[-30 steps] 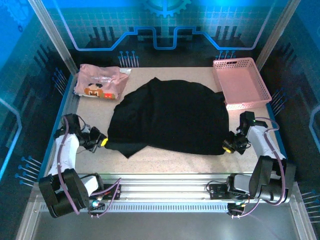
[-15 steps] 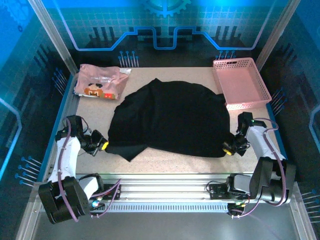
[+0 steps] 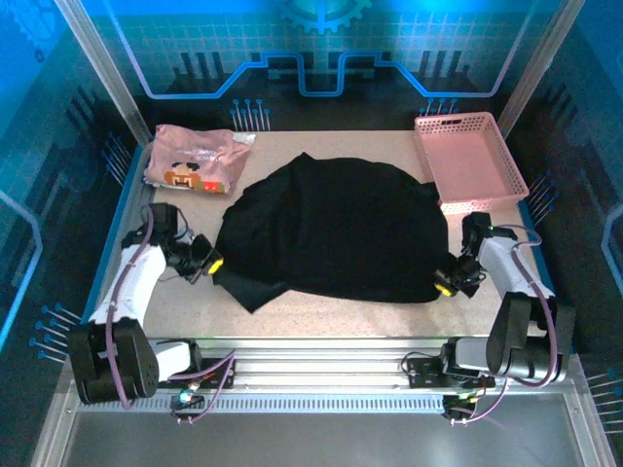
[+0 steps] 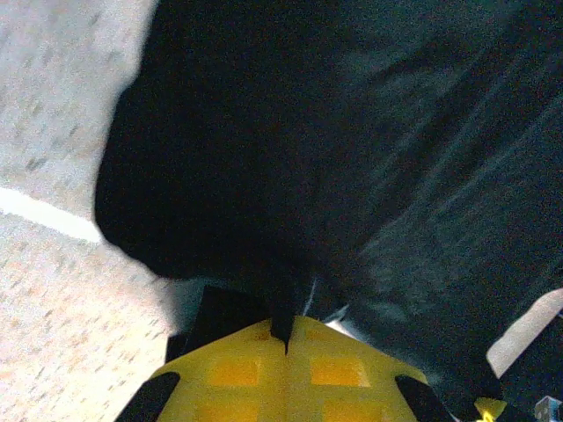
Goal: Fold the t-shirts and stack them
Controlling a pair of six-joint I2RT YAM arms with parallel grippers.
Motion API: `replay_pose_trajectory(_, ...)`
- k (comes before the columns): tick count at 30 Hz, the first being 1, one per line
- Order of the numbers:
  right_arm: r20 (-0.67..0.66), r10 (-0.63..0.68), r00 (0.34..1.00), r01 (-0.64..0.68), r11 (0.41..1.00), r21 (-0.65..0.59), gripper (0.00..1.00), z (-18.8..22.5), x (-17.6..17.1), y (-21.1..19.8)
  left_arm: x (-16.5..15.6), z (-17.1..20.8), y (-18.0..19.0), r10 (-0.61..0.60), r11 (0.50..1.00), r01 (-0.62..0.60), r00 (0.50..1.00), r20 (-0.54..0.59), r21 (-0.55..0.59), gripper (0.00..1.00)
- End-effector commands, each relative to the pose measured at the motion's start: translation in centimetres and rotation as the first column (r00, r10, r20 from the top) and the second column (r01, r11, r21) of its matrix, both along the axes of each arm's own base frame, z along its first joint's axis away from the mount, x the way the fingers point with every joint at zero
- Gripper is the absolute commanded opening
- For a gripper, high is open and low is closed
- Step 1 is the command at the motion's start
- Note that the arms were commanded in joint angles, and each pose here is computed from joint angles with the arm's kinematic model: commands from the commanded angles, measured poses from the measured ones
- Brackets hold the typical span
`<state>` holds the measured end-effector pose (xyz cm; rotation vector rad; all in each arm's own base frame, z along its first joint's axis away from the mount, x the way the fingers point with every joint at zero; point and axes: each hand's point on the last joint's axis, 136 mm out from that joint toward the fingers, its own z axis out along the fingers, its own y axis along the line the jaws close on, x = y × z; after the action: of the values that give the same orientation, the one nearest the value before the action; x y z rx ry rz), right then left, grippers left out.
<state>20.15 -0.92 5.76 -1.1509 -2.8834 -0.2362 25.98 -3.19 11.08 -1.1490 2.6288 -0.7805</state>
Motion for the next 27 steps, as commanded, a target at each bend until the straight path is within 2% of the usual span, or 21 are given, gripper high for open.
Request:
replay_pose_trajectory(1, 0.020, 0.017, 1.000, -0.017, 0.999, -0.029, 0.00, 0.8, 1.4, -0.9, 4.0, 2.4, 1.3, -0.012, 0.997, 0.005, 0.995, 0.098, 0.071, 0.00)
replay_pose_trajectory(5, 0.061, 0.019, 0.998, -0.018, 1.000, -0.025, 0.00, 1.6, 3.7, -1.9, 7.4, 3.1, 2.0, -0.064, 0.993, 0.051, 0.990, 0.125, 0.104, 0.00)
replay_pose_trajectory(13, 0.063, 0.032, 0.997, -0.031, 0.999, -0.013, 0.00, 1.2, 7.1, -3.4, 13.2, 4.1, 1.3, -0.152, 0.986, 0.139, 0.974, 0.166, 0.089, 0.00)
replay_pose_trajectory(27, 0.055, 0.049, 0.997, -0.048, 0.999, -0.004, 0.00, 0.0, 11.2, -4.6, 18.6, 2.1, 1.1, -0.233, 0.968, 0.218, 0.965, 0.124, 0.121, 0.00)
